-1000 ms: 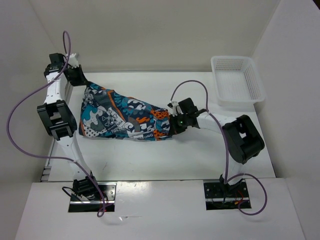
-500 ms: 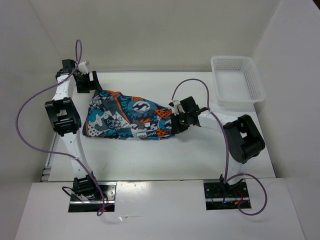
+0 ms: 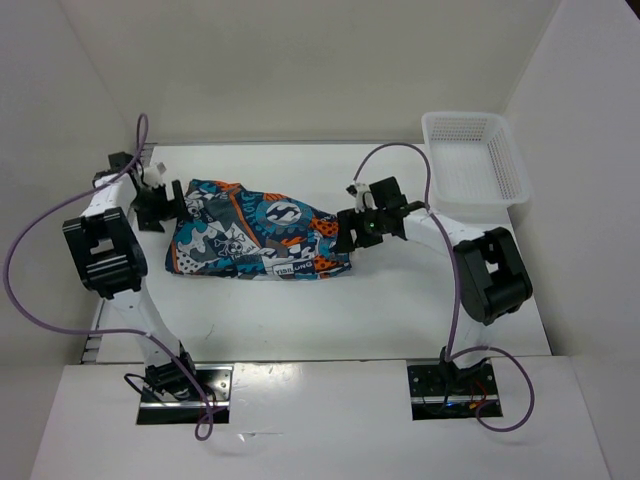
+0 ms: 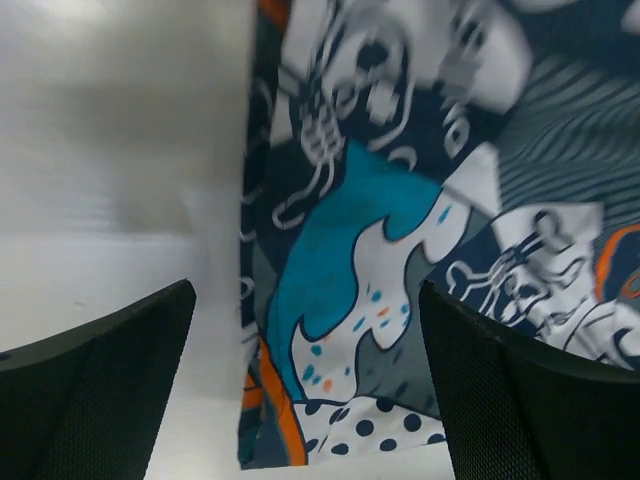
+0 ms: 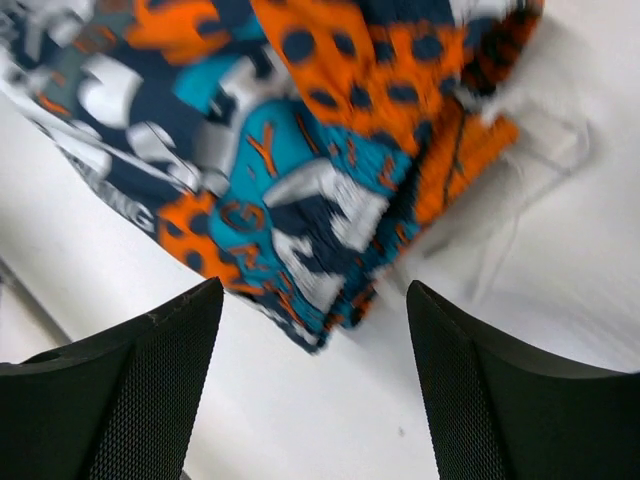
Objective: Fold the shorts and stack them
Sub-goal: Fold the shorts
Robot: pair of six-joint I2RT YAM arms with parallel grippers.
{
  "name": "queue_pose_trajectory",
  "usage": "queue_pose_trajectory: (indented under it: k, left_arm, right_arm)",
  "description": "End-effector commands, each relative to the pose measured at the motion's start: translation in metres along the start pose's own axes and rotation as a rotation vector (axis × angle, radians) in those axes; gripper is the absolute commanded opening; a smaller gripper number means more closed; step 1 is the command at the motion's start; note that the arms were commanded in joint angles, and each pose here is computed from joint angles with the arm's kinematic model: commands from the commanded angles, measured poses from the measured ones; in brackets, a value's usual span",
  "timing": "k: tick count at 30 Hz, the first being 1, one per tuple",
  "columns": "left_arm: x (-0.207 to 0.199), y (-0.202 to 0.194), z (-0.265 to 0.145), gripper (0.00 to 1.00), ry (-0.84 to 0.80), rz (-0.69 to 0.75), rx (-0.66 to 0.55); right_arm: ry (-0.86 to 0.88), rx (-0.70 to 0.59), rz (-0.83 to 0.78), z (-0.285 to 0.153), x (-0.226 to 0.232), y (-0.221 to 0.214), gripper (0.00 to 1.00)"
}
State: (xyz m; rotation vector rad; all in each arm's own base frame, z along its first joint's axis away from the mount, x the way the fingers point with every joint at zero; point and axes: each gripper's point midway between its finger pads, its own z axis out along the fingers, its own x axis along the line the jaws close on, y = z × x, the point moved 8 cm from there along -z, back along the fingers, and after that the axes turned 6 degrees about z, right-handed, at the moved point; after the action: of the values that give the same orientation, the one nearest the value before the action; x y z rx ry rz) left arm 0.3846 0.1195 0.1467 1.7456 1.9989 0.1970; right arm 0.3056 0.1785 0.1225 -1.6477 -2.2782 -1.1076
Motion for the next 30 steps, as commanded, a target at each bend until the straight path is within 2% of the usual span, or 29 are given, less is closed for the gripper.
queue_pose_trajectory:
  k: [1, 8, 17, 21, 23, 25, 26, 27, 28, 29, 30]
  left_arm:
    - [-0.001, -0.029, 0.02, 0.99, -0.024, -0.024, 0.097]
    - [0.005, -0.044, 0.039, 0.99, -0.008, -0.034, 0.131]
    - [0.005, -0.062, 0.045, 0.99, -0.017, -0.053, 0.182]
    - [0.004, -0.068, 0.047, 0.99, -0.02, -0.059, 0.201]
    - [0.005, -0.073, 0.051, 0.95, -0.024, -0.066, 0.219]
    - [0.007, -0.079, 0.059, 0.78, -0.029, -0.076, 0.248]
    - [0.006, -0.079, 0.059, 0.72, -0.037, -0.078, 0.246]
    - [0.007, -0.081, 0.062, 0.66, -0.039, -0.082, 0.257]
    - [0.007, -0.08, 0.066, 0.55, -0.049, -0.084, 0.259]
    - [0.007, -0.081, 0.065, 0.48, -0.051, -0.088, 0.268]
    - [0.006, -0.083, 0.068, 0.4, -0.066, -0.094, 0.276]
  right_arm:
    - [0.073, -0.063, 0.05, 0.005, 0.011, 0.029, 0.79]
    - [-0.014, -0.029, 0.213, 0.023, -0.003, 0.016, 0.79]
    - [-0.163, -0.051, 0.256, 0.035, -0.024, 0.011, 0.72]
    - [-0.146, -0.061, 0.257, 0.046, -0.017, 0.018, 0.69]
    - [-0.142, -0.037, 0.264, 0.056, -0.013, 0.013, 0.59]
    - [-0.149, -0.045, 0.287, 0.06, -0.014, 0.015, 0.49]
    - [-0.163, -0.038, 0.291, 0.063, -0.017, 0.013, 0.31]
    - [-0.171, -0.055, 0.296, 0.063, -0.017, 0.018, 0.23]
    - [-0.179, -0.059, 0.295, 0.063, -0.018, 0.018, 0.16]
    - [-0.188, -0.062, 0.295, 0.063, -0.019, 0.019, 0.03]
    - [-0.211, -0.071, 0.286, 0.063, -0.021, 0.019, 0.0]
